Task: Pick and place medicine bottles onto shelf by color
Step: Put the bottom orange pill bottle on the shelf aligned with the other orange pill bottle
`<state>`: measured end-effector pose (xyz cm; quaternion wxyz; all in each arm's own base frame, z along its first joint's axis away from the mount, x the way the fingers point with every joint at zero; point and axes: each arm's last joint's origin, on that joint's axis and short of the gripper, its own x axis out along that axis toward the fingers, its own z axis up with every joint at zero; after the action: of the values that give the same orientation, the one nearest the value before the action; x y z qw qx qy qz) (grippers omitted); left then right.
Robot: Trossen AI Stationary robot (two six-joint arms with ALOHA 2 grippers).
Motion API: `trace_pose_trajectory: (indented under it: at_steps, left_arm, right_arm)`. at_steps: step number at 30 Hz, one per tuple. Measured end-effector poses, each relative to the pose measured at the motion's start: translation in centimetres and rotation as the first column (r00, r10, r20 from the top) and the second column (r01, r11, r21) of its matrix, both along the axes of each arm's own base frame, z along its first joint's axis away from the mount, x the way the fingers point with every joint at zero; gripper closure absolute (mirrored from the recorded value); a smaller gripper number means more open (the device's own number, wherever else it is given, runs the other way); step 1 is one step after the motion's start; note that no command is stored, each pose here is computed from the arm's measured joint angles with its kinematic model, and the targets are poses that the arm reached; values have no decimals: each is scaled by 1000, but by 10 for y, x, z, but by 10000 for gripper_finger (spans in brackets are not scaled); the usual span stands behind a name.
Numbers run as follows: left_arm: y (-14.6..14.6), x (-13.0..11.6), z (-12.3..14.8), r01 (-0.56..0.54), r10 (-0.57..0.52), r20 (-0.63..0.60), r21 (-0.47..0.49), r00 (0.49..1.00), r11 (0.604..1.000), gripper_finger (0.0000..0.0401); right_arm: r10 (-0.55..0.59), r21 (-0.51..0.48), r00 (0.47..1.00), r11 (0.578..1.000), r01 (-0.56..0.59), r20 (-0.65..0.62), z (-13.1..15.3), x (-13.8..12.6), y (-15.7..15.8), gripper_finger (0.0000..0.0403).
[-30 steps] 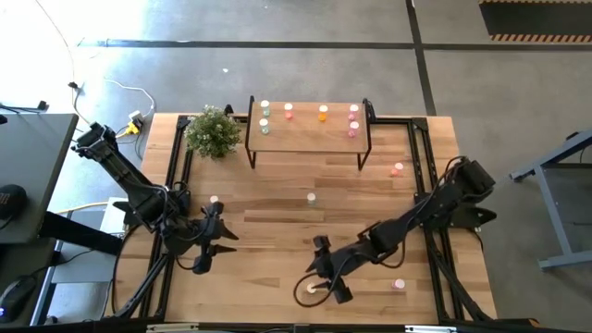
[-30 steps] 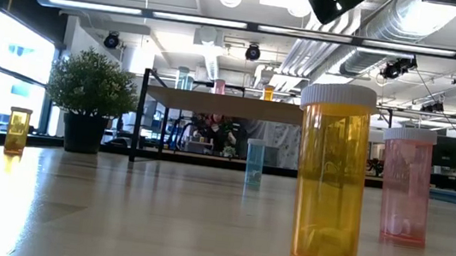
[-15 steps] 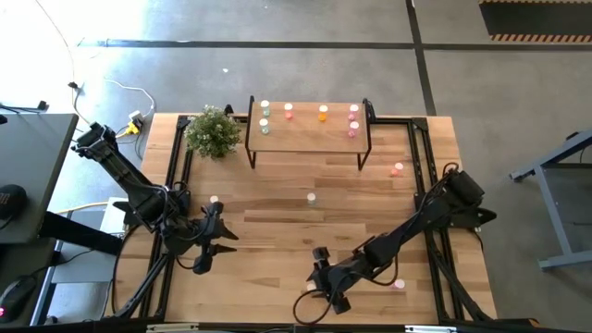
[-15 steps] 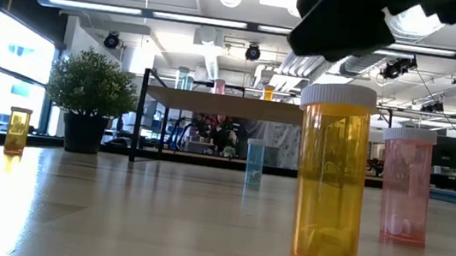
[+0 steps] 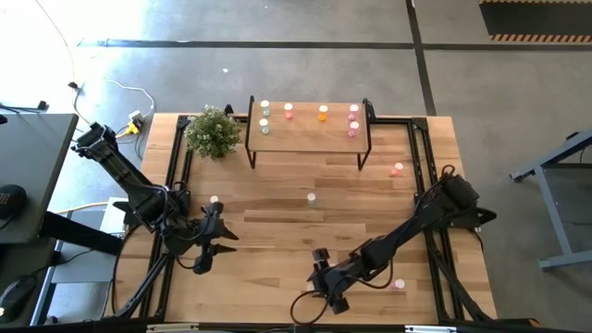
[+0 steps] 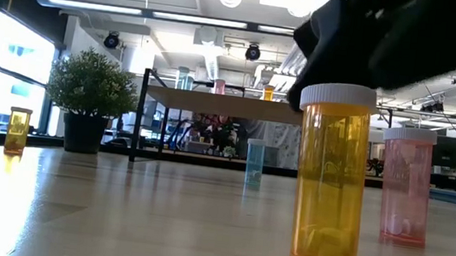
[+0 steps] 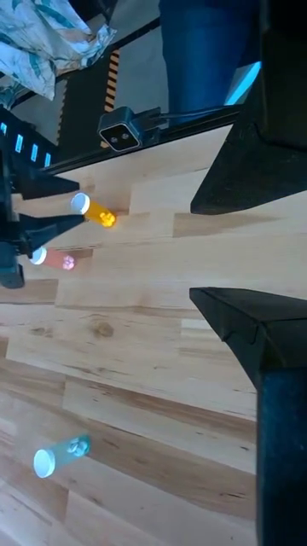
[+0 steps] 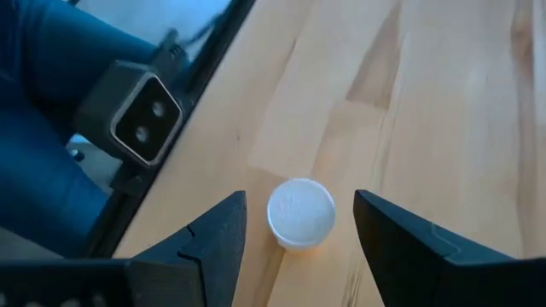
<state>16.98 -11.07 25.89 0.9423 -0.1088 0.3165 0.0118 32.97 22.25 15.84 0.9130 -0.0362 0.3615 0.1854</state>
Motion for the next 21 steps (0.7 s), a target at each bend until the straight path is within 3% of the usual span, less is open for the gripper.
trace_pose_trajectory:
  at_steps: [12, 21]
  left_arm:
    - [0, 0, 0, -1, 1, 0, 1, 1000, 1000, 261]
    - [0, 0, 0, -1, 1, 0, 1, 1000, 1000, 261]
  right_arm:
    - [-15, -4, 1000, 1000, 15, -17, -9, 1, 1, 198]
    - [-14, 6, 1000, 1000, 14, -23, -9, 1, 1, 262]
